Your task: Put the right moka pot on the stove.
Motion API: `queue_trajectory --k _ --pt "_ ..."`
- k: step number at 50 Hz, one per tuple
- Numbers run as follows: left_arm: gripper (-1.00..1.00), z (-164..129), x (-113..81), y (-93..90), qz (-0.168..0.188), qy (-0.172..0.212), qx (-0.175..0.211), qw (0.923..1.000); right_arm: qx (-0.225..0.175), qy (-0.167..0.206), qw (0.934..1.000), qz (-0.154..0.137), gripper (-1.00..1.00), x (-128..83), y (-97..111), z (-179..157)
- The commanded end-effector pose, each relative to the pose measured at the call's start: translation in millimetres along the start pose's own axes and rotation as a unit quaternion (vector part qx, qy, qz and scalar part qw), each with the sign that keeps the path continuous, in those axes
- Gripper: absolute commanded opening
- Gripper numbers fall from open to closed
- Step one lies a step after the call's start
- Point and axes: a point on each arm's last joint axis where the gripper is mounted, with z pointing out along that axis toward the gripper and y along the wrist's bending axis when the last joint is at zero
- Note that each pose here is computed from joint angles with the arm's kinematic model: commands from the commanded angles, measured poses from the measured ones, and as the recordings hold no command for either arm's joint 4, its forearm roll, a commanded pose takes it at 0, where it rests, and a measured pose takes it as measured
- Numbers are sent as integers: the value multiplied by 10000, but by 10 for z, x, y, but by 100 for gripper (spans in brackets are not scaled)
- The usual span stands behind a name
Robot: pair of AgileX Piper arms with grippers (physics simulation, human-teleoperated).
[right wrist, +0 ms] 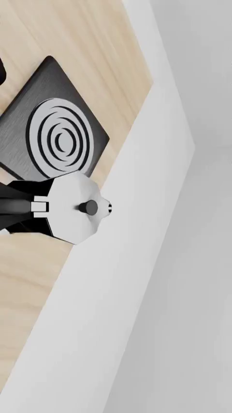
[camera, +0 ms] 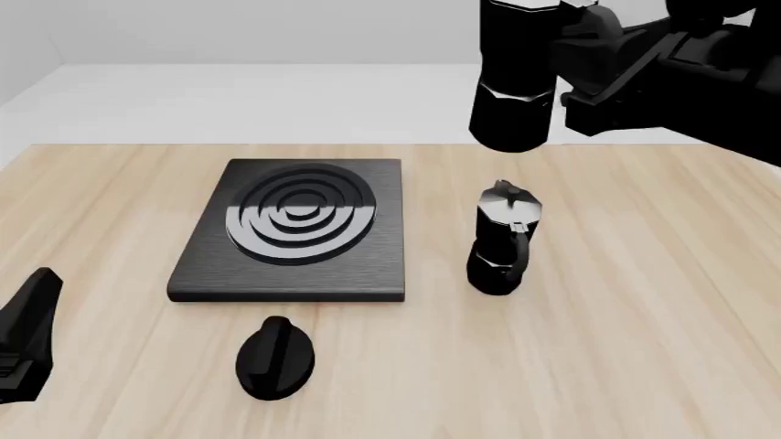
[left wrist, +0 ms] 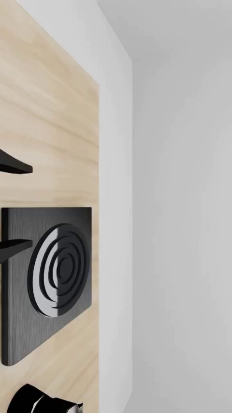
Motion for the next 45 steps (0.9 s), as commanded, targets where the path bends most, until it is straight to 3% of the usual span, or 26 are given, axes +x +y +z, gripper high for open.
queue_trajectory --k 1,28,45 --pt "100 0 0 0 0 0 0 10000 -381 -327 9987 -30 -100 -145 186 237" --pt "100 0 0 0 0 0 0 10000 -995 -468 9934 -332 -100 56 677 954" --pt "100 0 0 0 0 0 0 10000 -1300 -590 9895 -216 -100 294 987 1239"
